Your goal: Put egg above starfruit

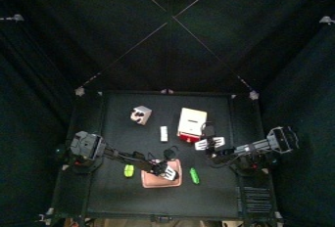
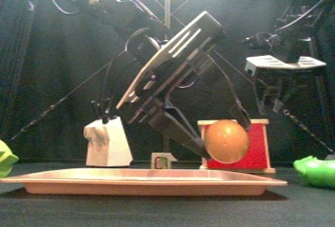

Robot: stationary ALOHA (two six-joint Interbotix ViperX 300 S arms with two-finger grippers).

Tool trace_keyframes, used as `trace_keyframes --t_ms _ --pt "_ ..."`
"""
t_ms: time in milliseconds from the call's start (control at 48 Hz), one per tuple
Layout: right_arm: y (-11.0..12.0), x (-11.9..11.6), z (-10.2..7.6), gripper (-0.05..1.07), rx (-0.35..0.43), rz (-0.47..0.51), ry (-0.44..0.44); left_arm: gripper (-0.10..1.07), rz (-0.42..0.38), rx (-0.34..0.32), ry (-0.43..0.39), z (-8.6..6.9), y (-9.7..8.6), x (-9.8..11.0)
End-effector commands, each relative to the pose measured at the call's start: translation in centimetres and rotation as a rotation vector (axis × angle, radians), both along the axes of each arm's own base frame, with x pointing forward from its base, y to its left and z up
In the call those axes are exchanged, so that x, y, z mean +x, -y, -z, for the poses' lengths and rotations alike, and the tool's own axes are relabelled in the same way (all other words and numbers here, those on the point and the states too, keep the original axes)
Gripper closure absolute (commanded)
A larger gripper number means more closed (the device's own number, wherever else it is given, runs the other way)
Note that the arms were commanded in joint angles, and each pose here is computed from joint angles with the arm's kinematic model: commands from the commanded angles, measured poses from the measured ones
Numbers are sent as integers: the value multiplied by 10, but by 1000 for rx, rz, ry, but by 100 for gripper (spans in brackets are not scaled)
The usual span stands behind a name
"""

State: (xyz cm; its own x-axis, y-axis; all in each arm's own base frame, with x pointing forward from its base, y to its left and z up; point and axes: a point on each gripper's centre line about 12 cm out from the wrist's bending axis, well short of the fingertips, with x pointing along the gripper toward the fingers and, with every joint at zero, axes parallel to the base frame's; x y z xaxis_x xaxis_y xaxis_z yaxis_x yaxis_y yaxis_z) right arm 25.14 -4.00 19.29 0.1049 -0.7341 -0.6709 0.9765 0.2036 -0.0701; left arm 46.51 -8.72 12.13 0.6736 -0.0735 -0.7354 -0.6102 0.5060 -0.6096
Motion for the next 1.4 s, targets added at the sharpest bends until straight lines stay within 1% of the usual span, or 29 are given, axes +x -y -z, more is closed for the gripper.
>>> trace_keyframes --t_ms 0,125,271,438,479,729,833,917,1021,1208,1375 --pt "0 1 -10 23 4 1 35 27 5 -4 58 -24 -1 3" --pt "0 0 -9 23 3 1 34 27 18 14 62 -28 -2 -3" --pt "0 0 -8 23 3 1 31 27 33 39 73 -38 -7 -15" --pt "0 1 -9 23 4 0 35 27 19 42 86 -52 -18 -32" --pt "0 0 -9 23 3 1 34 27 18 48 86 -53 -21 -37" --pt "0 0 -9 23 3 2 34 27 12 93 78 -57 -42 -68" --pt "0 0 -8 23 5 -1 33 27 3 112 77 -58 -54 -84" --pt "0 0 -8 23 5 1 33 27 -9 117 72 -57 -62 -98" --pt "0 0 -8 23 6 2 33 27 -28 109 81 -58 -71 -113" --pt "1 0 -8 23 5 2 33 27 -52 82 139 -60 -85 -139" --pt "1 0 -8 23 7 4 32 27 -91 71 162 -57 -100 -160"
